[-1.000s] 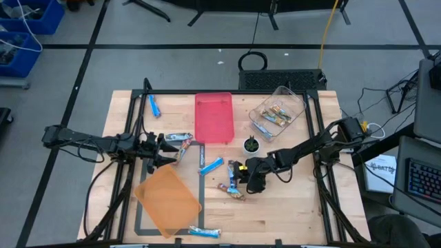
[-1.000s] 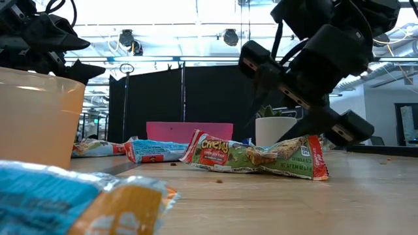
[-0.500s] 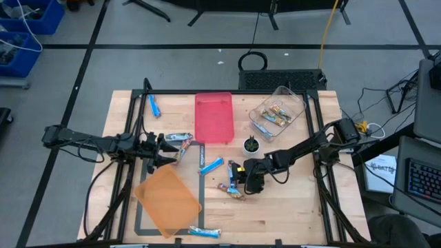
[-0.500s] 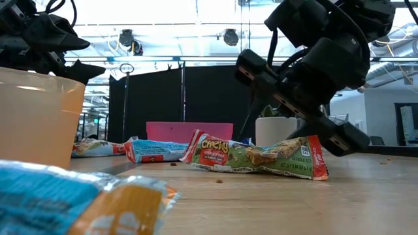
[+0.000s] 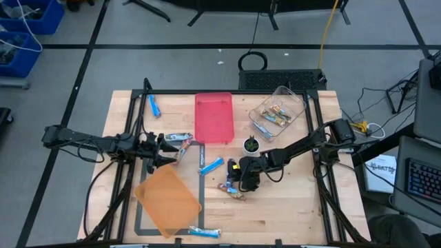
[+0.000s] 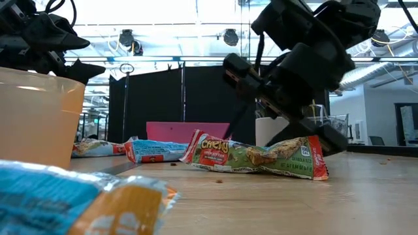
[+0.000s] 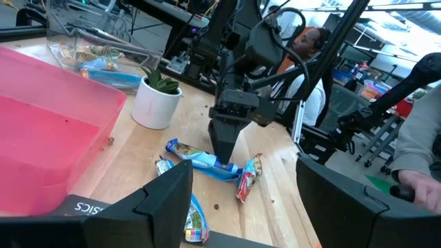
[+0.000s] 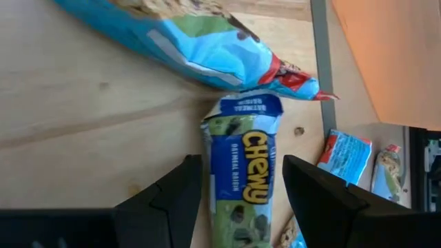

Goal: Pick and place Granola Bars by type
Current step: Put the blue granola bar into the red bin

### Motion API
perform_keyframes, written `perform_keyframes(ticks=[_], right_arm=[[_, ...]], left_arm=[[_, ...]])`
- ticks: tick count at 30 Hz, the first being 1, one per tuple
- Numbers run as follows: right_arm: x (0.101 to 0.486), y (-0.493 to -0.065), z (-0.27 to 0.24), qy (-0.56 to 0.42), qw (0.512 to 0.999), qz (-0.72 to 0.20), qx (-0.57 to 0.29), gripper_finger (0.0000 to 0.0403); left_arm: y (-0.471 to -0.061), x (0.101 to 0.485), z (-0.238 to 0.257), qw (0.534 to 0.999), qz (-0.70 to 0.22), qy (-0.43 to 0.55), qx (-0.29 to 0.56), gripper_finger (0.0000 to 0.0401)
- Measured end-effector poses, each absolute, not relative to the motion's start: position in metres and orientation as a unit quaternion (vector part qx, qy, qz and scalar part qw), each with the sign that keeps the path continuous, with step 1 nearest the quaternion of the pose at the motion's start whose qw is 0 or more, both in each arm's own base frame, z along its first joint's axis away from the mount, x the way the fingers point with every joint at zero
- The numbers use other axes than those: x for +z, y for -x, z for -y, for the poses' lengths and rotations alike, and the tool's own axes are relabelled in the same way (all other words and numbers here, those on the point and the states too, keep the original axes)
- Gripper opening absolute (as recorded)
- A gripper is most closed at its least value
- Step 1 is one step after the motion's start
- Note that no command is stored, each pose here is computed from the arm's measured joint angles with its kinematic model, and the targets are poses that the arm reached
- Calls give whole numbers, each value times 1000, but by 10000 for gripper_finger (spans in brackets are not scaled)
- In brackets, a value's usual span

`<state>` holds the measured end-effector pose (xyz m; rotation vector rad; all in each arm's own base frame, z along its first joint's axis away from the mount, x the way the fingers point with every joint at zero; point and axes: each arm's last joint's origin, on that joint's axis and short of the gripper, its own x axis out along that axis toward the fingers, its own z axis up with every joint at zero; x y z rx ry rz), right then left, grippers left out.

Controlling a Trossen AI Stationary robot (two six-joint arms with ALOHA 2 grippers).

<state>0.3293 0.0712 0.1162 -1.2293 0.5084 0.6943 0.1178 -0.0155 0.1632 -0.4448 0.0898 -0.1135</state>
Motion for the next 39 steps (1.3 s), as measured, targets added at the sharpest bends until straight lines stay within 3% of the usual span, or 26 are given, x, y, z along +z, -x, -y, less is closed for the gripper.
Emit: perform_keyframes(ticks=[10, 26, 39], right_arm=[[123, -339, -73, 547, 746, -224, 307, 186], [122, -338, -72, 500, 777, -249, 292, 9], [124, -338, -70, 500, 780, -267, 266, 1]], left_arm=[[-118, 163, 16, 973, -46, 220, -56, 258], [-118, 163, 16, 973, -46, 220, -56, 257], [-118, 163, 16, 973, -46, 220, -56, 258]])
